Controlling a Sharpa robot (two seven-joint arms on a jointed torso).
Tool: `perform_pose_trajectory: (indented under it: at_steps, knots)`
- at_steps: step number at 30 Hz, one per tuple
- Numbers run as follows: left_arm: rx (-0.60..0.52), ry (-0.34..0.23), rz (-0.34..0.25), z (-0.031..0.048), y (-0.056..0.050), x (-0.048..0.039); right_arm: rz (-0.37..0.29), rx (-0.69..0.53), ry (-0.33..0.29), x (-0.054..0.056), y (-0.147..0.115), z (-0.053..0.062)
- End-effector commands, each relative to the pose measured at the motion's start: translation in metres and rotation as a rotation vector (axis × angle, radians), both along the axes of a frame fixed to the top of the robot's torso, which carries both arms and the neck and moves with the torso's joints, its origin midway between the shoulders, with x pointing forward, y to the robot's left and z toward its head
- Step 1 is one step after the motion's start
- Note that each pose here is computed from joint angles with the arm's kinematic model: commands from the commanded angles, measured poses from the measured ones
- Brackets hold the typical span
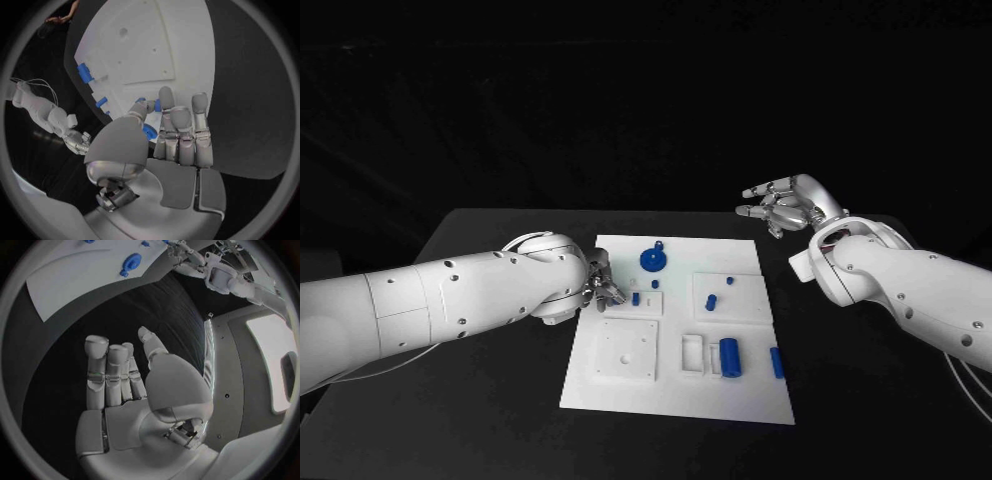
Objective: Assemble the parts on the task board
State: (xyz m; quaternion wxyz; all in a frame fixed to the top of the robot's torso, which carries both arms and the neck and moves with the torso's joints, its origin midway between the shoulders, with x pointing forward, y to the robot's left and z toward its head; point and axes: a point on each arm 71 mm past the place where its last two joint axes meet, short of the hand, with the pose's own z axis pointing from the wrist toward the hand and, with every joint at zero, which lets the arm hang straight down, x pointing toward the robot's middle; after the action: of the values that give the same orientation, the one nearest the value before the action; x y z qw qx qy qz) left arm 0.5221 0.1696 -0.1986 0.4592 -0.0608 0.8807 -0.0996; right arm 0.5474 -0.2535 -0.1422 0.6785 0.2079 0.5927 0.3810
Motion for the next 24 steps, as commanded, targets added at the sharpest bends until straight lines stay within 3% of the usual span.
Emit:
perform_pose_trajectory:
  at_steps: [1,24]
  knots:
    - [0.037,0.036,-0.011,-0.0062,0.0014,-0.0013,0.018,-0.002,0.002,-0.0002,0.0019,-0.0004]
    - [0.070,0.004,-0.010,-0.0044,-0.0003,0.0042,0.024,-0.002,0.007,-0.0005,0.0031,-0.0011]
